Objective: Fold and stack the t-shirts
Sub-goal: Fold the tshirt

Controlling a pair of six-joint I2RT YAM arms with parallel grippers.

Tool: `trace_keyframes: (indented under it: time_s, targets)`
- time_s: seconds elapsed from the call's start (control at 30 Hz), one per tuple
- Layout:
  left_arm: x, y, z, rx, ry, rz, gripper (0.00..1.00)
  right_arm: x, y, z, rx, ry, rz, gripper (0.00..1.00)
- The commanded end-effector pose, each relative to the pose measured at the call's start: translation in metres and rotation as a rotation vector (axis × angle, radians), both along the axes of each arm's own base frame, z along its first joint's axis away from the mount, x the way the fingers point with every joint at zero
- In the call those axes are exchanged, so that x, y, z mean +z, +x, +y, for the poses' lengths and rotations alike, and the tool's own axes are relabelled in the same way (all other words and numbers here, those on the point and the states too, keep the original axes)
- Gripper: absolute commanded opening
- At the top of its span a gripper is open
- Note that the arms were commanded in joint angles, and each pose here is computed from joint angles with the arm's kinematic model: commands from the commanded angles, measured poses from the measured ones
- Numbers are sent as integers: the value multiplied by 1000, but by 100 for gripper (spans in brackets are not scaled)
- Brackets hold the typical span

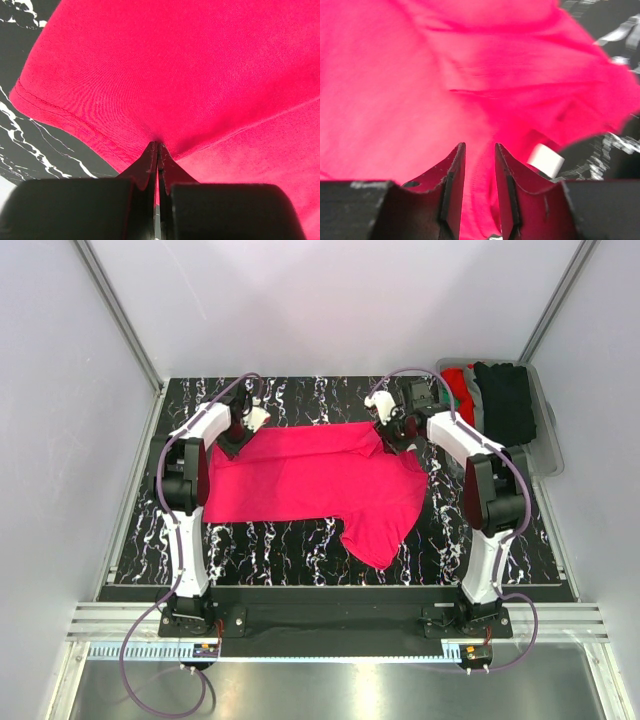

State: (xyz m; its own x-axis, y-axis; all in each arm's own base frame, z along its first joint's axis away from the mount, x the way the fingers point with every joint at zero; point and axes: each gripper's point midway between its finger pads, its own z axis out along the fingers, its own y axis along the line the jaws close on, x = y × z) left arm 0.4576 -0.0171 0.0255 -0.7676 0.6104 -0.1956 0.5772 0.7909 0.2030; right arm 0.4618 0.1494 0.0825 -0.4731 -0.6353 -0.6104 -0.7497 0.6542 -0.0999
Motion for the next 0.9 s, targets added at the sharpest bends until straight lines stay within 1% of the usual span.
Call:
trace_keyframes:
  time_s: [0.0,0.2,0.37,0.67,0.87]
  targets:
    - [21,6,-2,0,1,-56,0,3,-9,25,153,70,8,36]
    - [19,4,-2,-2,0,-50,0,-2,1,42,241,85,6,37]
    - [19,1,-3,-6,4,-45,0,-12,-6,57,299,100,87,35]
    - [20,-10,-2,3,-2,-34,0,-29,-8,57,302,82,123,34]
    - [21,-11,-2,0,4,-33,0,-36,8,59,275,73,107,34]
